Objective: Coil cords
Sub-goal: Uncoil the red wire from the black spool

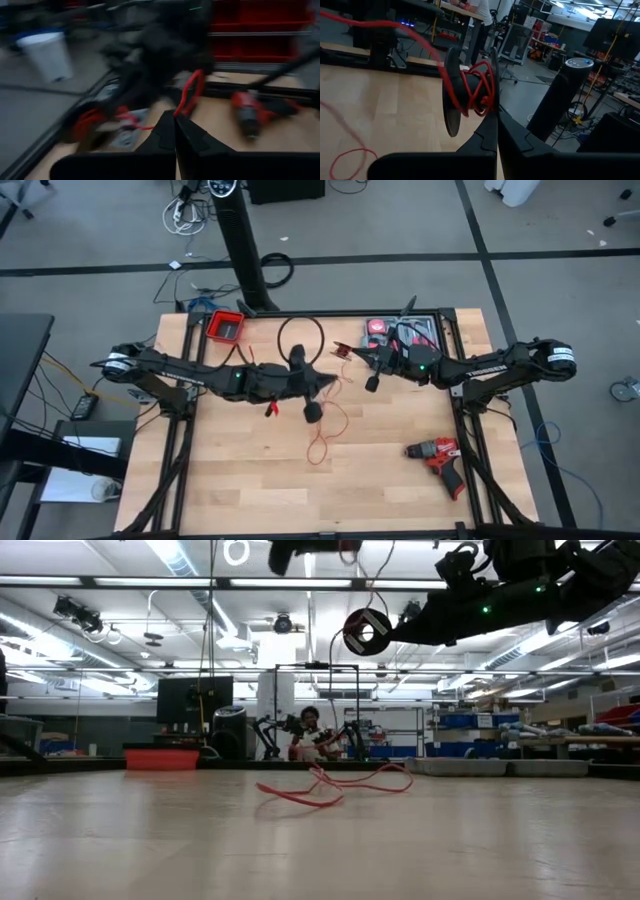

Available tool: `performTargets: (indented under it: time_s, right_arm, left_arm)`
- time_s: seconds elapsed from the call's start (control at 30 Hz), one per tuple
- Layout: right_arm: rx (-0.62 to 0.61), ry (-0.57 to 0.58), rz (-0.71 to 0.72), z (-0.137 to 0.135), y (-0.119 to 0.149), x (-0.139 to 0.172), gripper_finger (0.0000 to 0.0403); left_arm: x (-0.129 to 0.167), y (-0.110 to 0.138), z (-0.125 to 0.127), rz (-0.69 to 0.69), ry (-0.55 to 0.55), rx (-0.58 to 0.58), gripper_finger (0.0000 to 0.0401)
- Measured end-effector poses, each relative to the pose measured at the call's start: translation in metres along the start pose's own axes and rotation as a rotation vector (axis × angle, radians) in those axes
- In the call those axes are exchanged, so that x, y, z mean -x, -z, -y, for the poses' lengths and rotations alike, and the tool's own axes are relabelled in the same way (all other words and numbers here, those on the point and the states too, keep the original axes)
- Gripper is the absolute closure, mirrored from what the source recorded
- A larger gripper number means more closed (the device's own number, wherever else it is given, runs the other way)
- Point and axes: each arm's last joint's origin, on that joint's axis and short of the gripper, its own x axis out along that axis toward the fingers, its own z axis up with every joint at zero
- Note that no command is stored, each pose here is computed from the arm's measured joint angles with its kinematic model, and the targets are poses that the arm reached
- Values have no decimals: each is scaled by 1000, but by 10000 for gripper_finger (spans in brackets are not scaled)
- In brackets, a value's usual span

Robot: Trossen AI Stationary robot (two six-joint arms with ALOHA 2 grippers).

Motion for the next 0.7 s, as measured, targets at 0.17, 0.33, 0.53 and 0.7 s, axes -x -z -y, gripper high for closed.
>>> performTargets:
  time_s: [0.17,0.33,0.53,0.7]
  right_arm:
    - [-1,1,1,0,0,0,403]
    - [-1,2,0,0,0,0,403]
    - [-4,18,-4,1,0,0,403]
    - [-2,54,-19,2,1,0,403]
  left_arm:
    - [0,0,3,0,77,-7,401]
    - [0,6,4,-25,111,-15,401]
    - [-3,15,7,-64,200,-24,401]
    - [-13,30,16,-135,366,-26,401]
